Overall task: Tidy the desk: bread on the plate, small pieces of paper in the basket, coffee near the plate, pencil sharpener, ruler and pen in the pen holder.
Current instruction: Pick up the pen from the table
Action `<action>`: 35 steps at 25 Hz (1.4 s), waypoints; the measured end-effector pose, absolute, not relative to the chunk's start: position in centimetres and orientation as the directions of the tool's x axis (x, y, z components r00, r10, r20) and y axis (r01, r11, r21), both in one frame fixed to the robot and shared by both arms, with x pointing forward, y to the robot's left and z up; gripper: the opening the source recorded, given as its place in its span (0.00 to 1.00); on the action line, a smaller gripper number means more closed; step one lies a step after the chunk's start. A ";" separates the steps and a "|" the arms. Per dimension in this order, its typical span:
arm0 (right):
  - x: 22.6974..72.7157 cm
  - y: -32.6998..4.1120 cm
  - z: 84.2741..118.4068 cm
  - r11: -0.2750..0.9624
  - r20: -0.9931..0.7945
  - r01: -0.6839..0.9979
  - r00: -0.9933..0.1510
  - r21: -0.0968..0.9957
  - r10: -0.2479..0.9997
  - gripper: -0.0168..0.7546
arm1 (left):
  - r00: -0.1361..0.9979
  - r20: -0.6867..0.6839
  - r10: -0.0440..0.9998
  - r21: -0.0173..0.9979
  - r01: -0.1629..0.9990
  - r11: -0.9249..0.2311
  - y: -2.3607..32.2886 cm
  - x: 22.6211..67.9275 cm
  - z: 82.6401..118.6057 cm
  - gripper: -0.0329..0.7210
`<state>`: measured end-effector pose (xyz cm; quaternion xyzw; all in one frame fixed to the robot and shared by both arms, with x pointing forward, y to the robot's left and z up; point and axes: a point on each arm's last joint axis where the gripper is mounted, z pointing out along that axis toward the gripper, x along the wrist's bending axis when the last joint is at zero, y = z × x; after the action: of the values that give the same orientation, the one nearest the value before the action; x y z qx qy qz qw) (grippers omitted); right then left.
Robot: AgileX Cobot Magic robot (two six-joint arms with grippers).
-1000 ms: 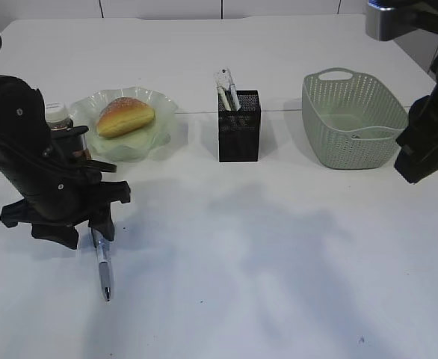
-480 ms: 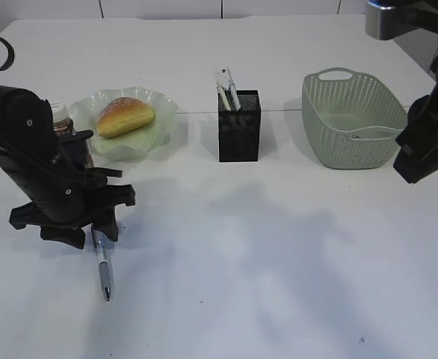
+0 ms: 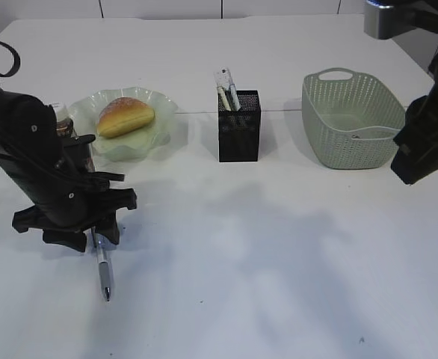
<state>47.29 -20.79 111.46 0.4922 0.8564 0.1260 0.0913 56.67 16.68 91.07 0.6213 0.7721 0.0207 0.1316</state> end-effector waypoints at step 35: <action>47.2 -20.8 111.5 0.484 -0.032 0.819 -0.500 0.308 0.865 0.30 | -0.185 -0.102 0.977 0.097 0.976 0.195 16.9 56.2 89.4 0.26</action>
<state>47.24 -20.79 111.52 0.4915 0.8567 0.1274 0.0915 56.19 16.91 89.42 0.6343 0.7699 0.0050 0.0700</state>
